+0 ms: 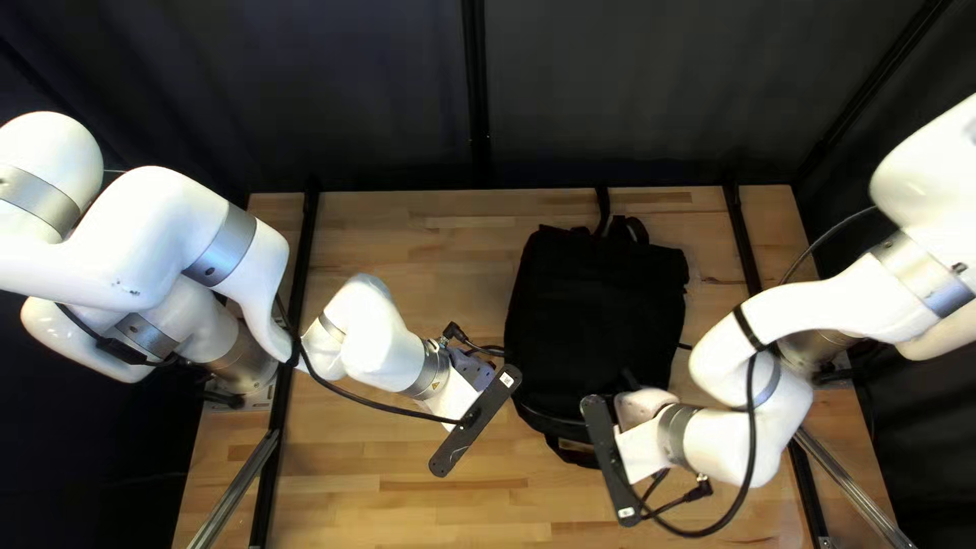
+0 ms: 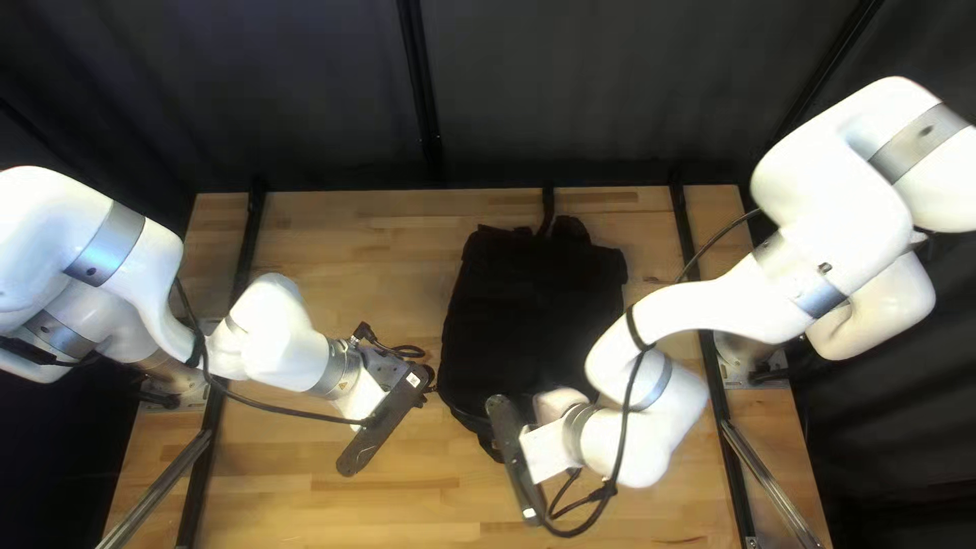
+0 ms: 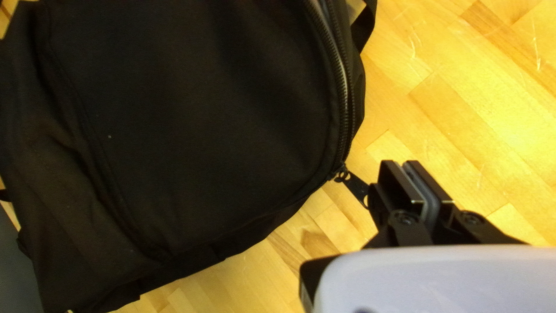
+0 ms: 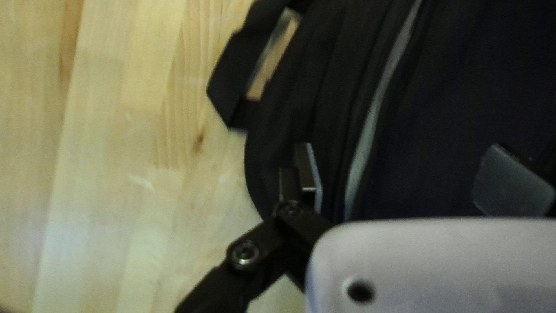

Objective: Remove a lunch box from a kids backpack

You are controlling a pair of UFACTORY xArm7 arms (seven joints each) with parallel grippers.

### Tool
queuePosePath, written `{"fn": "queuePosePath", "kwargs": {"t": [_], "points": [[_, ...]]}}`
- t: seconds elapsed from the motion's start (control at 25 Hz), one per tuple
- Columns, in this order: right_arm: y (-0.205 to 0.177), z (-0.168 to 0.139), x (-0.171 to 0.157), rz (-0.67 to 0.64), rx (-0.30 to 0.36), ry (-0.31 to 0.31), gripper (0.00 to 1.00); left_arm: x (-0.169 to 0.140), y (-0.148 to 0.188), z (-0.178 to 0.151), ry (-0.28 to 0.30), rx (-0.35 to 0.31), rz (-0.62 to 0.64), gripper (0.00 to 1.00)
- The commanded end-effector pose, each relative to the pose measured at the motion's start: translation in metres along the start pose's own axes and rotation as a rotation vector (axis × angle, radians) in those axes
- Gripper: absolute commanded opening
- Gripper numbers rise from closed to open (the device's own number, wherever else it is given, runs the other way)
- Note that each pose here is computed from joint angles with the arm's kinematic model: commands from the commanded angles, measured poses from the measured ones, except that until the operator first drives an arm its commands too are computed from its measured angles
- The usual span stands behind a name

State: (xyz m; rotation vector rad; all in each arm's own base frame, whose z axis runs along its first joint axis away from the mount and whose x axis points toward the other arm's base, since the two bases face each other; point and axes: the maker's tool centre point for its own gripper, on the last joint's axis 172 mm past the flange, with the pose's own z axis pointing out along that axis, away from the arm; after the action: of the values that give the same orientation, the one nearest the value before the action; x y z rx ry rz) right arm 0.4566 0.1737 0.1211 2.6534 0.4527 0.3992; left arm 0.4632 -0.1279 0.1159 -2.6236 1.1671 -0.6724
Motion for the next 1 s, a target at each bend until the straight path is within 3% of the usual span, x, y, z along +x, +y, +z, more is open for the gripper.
{"fn": "queuePosePath", "kwargs": {"t": [0.04,0.2,0.48,0.52,0.56,0.6,0.64,1.0], "points": [[0.002,0.008,0.019,0.034,-0.035,0.017,1.0,0.002,0.001,0.002,-0.001,0.007,0.005,0.0],[0.004,0.013,0.021,0.05,-0.088,0.033,1.0,0.001,0.002,0.002,-0.001,0.012,0.006,0.0],[0.006,0.035,0.029,0.047,-0.123,0.054,1.0,0.002,0.002,0.002,0.001,0.016,0.01,0.0],[0.006,0.036,0.03,0.043,-0.123,0.056,0.91,0.002,0.002,0.002,0.001,0.017,0.011,0.0],[0.007,0.04,0.035,0.033,-0.122,0.067,0.55,0.002,0.001,0.002,0.002,0.017,0.012,0.0],[0.008,0.043,0.037,0.026,-0.12,0.072,0.05,0.002,0.001,0.002,0.002,0.018,0.012,0.0],[0.009,0.045,0.038,0.022,-0.118,0.078,0.0,0.003,0.001,0.002,0.003,0.018,0.013,0.0],[-0.001,0.037,0.049,-0.016,-0.086,0.121,0.0,-0.011,-0.008,0.006,0.003,0.022,0.009,0.0]]}}
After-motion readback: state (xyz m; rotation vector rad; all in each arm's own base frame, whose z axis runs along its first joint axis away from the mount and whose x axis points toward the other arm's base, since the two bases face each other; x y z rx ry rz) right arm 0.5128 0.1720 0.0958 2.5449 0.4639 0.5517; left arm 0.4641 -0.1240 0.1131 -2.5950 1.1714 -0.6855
